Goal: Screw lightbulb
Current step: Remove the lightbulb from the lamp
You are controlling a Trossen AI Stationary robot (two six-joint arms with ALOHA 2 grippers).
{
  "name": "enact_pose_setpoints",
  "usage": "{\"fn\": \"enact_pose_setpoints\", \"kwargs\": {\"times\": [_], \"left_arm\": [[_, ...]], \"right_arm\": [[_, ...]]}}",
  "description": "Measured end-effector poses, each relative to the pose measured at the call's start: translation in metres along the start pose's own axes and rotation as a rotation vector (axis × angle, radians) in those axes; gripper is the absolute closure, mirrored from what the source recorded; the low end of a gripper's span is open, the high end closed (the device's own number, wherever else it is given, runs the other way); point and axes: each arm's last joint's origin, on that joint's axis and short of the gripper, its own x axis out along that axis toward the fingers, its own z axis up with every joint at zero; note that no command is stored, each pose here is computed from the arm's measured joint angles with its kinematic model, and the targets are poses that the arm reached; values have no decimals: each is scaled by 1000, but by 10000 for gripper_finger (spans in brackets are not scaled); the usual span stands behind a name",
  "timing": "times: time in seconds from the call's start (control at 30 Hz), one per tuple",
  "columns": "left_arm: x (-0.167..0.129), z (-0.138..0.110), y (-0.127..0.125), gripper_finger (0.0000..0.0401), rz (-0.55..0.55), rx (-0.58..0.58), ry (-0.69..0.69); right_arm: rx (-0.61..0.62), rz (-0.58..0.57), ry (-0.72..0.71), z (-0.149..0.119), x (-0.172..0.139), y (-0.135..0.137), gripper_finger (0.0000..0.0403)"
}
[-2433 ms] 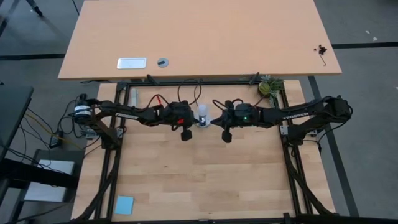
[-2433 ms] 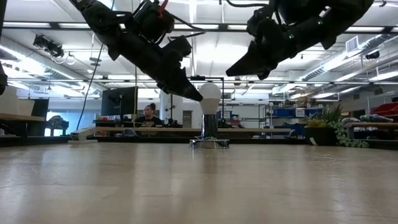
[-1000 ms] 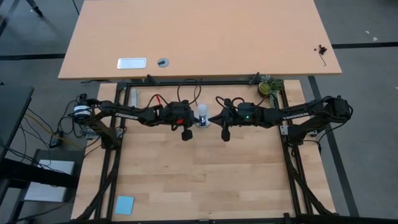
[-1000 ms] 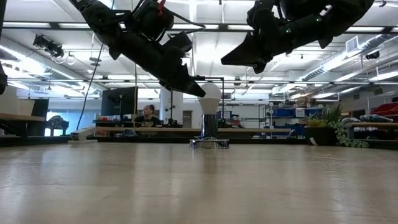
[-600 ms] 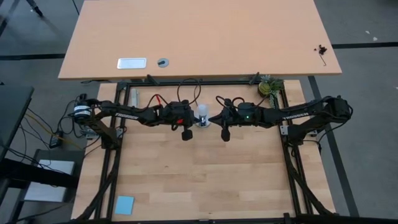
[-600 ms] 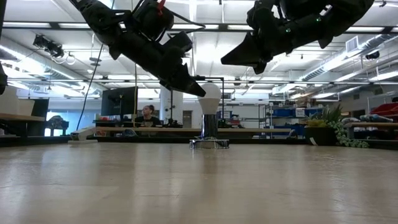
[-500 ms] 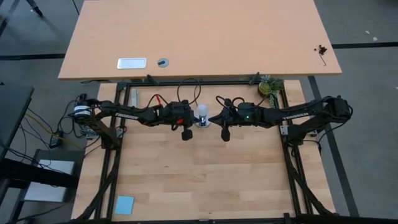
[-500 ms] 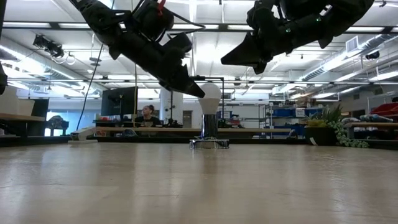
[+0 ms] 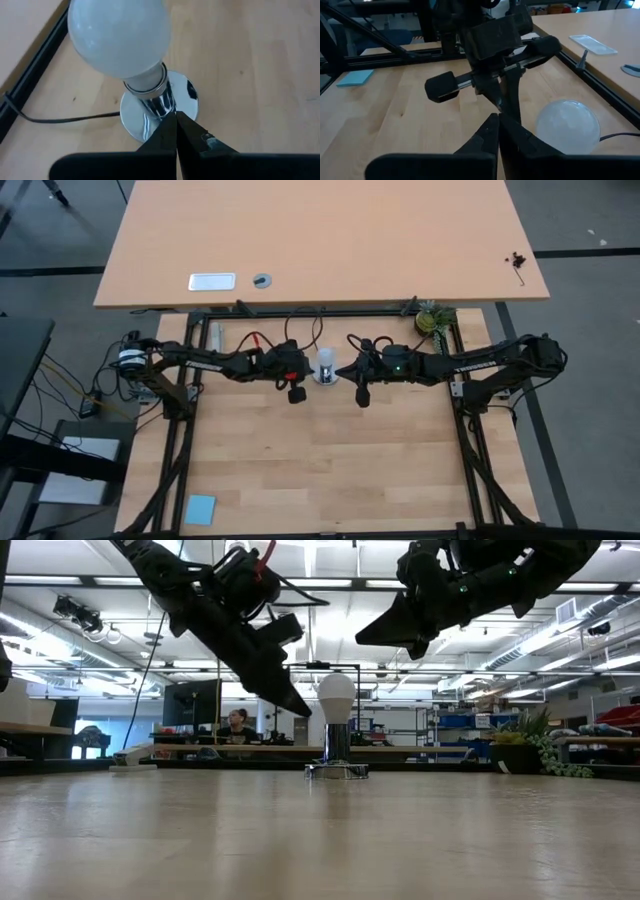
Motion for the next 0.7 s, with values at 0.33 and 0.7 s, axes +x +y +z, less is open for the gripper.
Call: {"fn": "enact_pose_setpoints", "kwargs": {"times": [0.33,0.7], "left_arm": [[-2,-24,-4,400,-22,-42,-41],[-7,-42,-8,401,-86,-75,-97]], "right_arm": [[-3,0,1,0,0,0,385],[-3,0,6,-1,0,0,386]]}}
